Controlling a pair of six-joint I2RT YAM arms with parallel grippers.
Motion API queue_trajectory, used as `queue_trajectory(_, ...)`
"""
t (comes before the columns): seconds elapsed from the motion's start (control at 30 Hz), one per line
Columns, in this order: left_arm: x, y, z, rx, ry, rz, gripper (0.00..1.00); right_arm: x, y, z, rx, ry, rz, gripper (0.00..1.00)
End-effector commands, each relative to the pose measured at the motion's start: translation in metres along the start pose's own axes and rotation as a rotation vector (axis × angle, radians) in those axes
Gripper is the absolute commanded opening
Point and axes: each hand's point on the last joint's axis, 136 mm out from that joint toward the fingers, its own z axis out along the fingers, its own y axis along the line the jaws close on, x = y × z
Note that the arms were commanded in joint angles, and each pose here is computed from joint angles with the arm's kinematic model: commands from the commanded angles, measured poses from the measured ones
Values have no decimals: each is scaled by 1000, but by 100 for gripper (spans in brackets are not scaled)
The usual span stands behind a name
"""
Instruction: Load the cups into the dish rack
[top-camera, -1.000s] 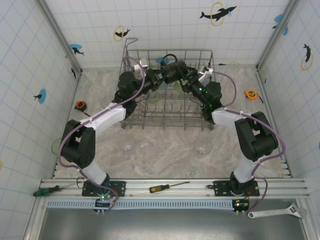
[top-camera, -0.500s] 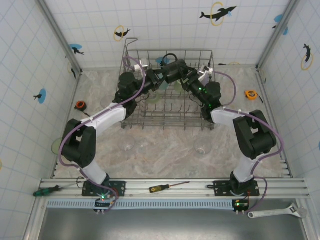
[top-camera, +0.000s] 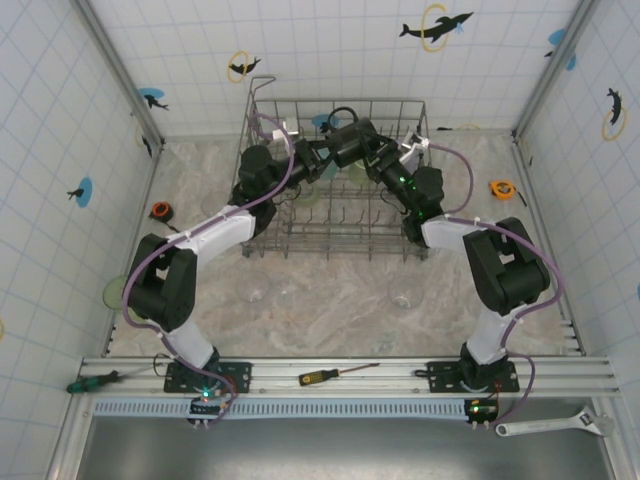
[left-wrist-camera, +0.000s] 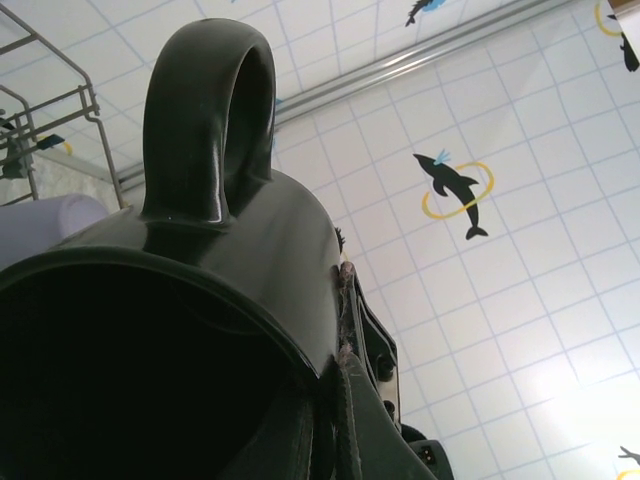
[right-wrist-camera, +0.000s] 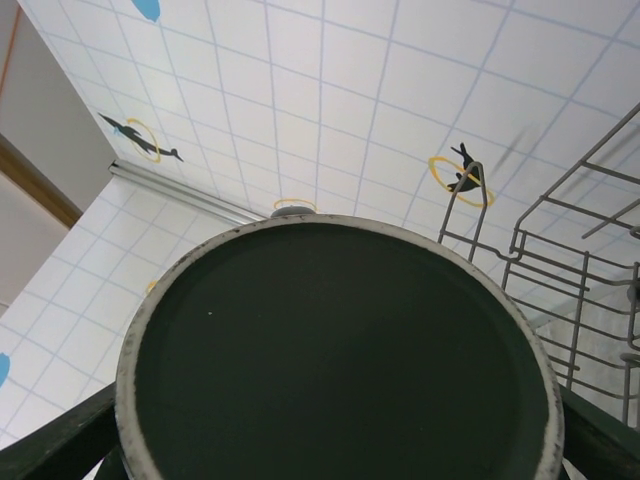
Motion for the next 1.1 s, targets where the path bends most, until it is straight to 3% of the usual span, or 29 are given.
queue_trajectory(0.0, 7, -7, -1, -16, 31, 40, 9, -17, 51, -7, -161, -65, -118, 46)
queue_trajectory(0.23, 10, 0, -2, -46, 39, 43, 27, -21, 56, -10, -166, -80, -136, 30)
queue_trajectory(0.43, 11, 1, -2, -53, 46, 45, 35, -23, 57, -10, -166, -83, -140, 21)
queue_trajectory(0.63, 10, 0, -2, -67, 52, 63, 43, -23, 56, -12, -161, -84, -140, 20)
queue_trajectory(0.97, 8, 0, -10, -118, 47, 105, 70, -27, 57, -15, -157, -89, -175, 19)
queue_trajectory(1.07, 8, 1, -13, -133, 49, 112, 85, -28, 56, -15, -152, -88, -190, 18)
